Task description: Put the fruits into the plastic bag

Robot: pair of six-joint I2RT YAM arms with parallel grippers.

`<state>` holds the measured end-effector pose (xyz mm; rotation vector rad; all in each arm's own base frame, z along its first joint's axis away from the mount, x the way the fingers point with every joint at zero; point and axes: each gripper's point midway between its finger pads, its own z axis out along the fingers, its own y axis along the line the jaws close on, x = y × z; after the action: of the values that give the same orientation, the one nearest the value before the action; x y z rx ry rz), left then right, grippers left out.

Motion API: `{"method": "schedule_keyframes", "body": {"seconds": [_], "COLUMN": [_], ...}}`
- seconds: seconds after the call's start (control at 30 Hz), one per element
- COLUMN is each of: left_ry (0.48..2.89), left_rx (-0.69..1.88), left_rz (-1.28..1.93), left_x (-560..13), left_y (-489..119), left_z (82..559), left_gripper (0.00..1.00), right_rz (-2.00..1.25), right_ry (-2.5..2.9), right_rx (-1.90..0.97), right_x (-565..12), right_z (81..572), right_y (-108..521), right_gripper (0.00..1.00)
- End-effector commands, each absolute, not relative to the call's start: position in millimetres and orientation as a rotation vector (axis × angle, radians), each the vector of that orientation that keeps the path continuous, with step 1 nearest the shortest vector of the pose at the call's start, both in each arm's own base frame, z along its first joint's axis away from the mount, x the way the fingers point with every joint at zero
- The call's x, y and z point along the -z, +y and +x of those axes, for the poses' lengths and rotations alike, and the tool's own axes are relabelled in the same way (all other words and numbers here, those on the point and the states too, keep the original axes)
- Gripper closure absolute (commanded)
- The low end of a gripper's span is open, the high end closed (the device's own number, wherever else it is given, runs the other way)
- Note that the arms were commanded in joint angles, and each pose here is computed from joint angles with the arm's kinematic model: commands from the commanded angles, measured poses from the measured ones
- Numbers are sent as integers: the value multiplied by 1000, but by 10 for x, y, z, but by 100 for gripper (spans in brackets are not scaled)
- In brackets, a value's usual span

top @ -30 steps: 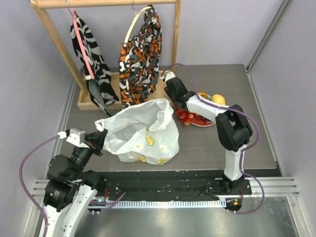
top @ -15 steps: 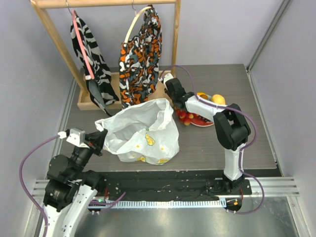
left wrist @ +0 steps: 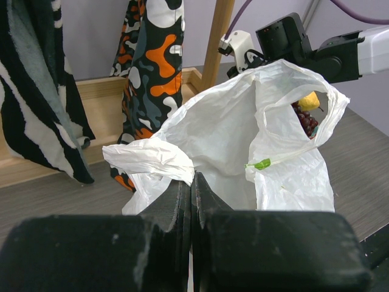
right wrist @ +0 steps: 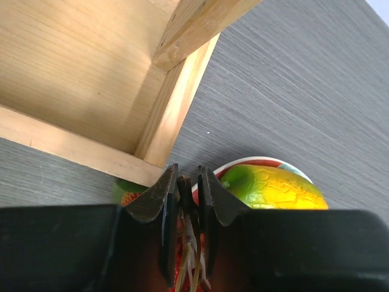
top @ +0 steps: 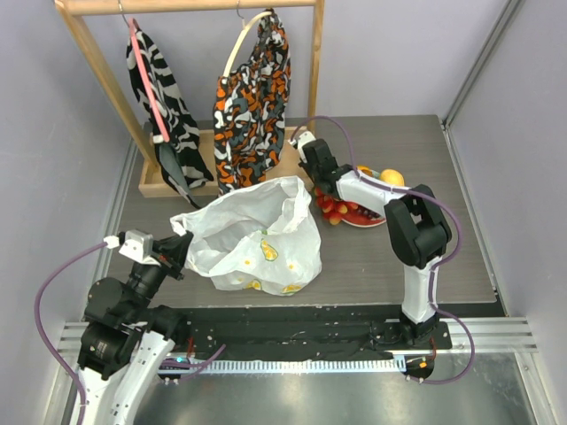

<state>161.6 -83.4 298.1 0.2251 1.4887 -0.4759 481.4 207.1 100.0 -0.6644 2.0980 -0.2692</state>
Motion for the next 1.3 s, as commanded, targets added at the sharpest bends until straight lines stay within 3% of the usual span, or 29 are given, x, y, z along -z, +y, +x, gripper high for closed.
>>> {"method": "schedule_keyframes", "body": {"seconds": [0.0,0.1,0.83,1.27], "left_ry": [1480,1481,1472,1465], "left_rx": [461,460,454,462], "left_rz": [238,240,234,242], "left_x": [-3010,-3006,-3016,-3026], "left_y": [-824,-824,-807,-821], "left_z": [1611,1611,1606,1590], "left_gripper": [100,100,100,100], "right_rz": [-617,-594,-415,-404], "right_ry": [2065,2068,1917,1929], "right_rx": [186,175,97,-50], "right_x": [-1181,-1234,-2117,-2252], "right_z": [4767,4714,4454,4237], "right_y": [2128,2102,1917,2015], "right_gripper": [94,99,99,99]}}
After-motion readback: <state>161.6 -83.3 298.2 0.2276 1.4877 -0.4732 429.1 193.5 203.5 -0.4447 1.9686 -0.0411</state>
